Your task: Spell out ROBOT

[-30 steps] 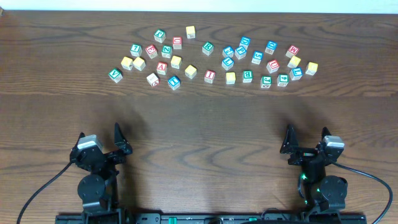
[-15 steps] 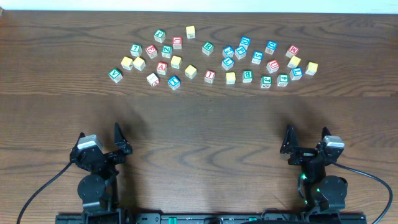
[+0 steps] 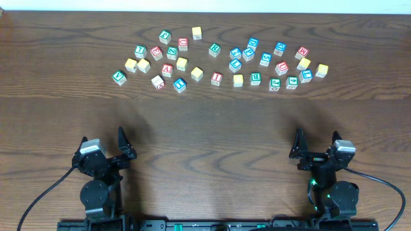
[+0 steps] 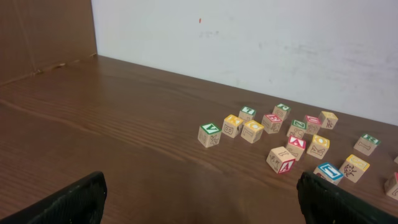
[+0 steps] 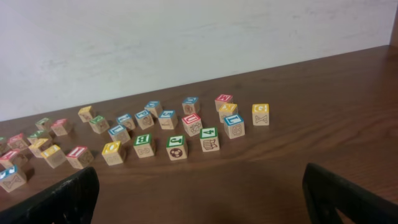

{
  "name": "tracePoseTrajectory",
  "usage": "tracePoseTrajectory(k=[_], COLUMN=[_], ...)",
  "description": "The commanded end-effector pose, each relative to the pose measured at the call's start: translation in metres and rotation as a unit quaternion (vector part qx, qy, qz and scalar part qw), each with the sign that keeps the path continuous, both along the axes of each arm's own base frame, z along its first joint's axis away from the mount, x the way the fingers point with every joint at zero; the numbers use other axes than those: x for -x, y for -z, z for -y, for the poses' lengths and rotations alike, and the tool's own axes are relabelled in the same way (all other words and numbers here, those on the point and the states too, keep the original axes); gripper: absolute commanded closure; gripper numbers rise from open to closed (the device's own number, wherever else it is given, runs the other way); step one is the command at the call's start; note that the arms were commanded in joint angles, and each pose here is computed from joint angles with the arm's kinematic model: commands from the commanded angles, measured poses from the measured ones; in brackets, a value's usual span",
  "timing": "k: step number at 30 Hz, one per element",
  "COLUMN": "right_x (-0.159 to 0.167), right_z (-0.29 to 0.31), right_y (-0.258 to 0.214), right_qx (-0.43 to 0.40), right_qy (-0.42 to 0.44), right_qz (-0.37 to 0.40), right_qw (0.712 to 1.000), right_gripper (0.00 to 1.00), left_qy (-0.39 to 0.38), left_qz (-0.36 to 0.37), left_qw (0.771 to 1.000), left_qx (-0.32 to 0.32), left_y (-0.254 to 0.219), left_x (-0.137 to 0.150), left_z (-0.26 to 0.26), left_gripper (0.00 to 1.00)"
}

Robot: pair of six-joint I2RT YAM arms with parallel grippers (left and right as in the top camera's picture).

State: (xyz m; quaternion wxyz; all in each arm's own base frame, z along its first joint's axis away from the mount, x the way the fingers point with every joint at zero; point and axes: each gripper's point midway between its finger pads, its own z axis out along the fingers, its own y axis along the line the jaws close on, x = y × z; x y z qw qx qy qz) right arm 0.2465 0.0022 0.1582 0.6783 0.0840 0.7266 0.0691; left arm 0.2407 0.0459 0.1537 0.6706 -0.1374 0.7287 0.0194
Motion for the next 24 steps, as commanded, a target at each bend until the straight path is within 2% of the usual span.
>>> tracePoseTrajectory(k=[1, 24], right_x=[0.0, 0.0], right_z=[-0.0006, -0.0006], right_y=[0.0019, 0.0019], right_qx=[0.007, 0.007], right_qy=[-0.002, -0.002], right_qz=[-0.003, -0.003], right_qw=[1.0, 1.0], right_gripper=[0.01, 0.01], left_qy=[-0.012, -0.011], left_qz=[-0.032, -0.032], left_qw=[0.999, 0.999], left_qx=[-0.007, -0.005], left_y=[0.018, 0.018], left_x=[0.0019, 0.0015], left_z=[-0.004, -0.0036], left_gripper=[0.04, 0.04])
